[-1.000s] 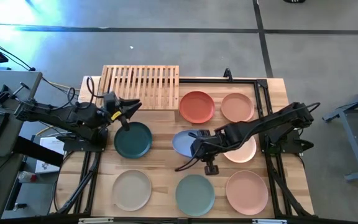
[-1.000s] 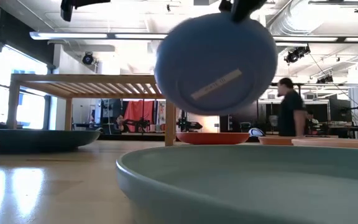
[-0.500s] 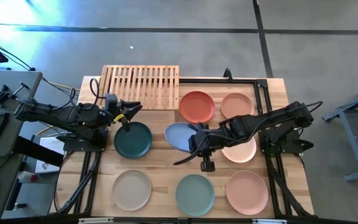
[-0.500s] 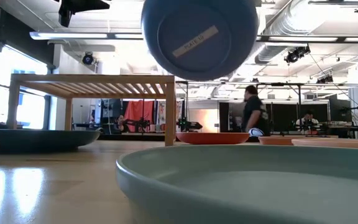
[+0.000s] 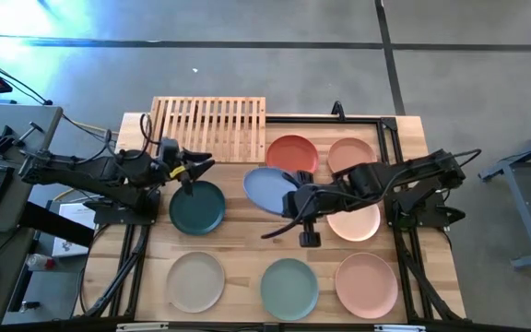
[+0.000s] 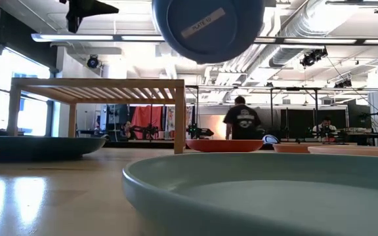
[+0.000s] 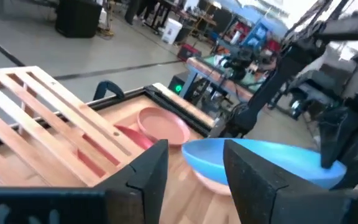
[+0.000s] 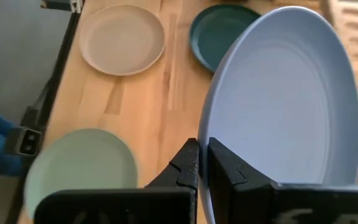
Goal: Place and stack plates onto a shelf
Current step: Put the light blue plate on the shelf
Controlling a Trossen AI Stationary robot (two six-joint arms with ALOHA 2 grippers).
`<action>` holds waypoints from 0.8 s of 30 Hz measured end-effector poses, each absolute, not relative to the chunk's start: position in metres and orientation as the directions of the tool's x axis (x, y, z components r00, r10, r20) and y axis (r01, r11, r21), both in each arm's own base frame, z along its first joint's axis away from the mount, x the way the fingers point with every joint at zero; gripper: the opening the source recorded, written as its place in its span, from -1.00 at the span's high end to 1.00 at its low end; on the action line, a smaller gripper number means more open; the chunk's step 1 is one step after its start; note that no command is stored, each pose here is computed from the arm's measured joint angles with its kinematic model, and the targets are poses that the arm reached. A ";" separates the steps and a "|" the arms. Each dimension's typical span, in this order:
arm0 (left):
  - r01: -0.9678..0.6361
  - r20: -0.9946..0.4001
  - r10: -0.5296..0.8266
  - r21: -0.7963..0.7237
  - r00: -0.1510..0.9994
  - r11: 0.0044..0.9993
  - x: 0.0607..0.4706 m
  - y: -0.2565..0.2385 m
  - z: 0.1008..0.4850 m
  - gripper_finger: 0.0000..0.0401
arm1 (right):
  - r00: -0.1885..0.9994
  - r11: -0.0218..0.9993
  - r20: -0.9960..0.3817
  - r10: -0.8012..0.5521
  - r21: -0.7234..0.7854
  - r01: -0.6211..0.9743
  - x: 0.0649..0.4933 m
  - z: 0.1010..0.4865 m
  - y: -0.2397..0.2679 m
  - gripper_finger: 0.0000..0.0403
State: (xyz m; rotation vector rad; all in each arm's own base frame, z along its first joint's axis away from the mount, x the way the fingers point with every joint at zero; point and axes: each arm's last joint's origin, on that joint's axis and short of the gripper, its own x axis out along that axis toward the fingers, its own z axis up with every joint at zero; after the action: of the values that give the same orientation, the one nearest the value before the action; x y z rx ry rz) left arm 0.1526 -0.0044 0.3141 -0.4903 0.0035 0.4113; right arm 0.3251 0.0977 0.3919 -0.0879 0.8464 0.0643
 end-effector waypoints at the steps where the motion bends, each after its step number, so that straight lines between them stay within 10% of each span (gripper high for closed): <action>1: -0.381 -0.093 0.386 -0.480 0.918 0.790 0.153 -0.004 0.315 0.27 | 0.665 0.993 -0.747 0.003 -0.078 -0.092 0.325 0.394 0.097 1.00; 24: -0.261 0.036 0.481 -0.804 0.876 0.534 0.153 0.010 0.329 0.38 | 0.629 0.835 -0.747 -0.213 -0.474 -0.280 0.328 0.403 0.042 1.00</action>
State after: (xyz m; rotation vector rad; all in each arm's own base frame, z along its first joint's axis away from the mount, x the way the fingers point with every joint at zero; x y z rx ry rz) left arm 0.1526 0.0099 0.3288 -0.9055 -0.2671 0.4483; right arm 0.3276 0.0424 0.4031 -0.6024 0.9041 0.0410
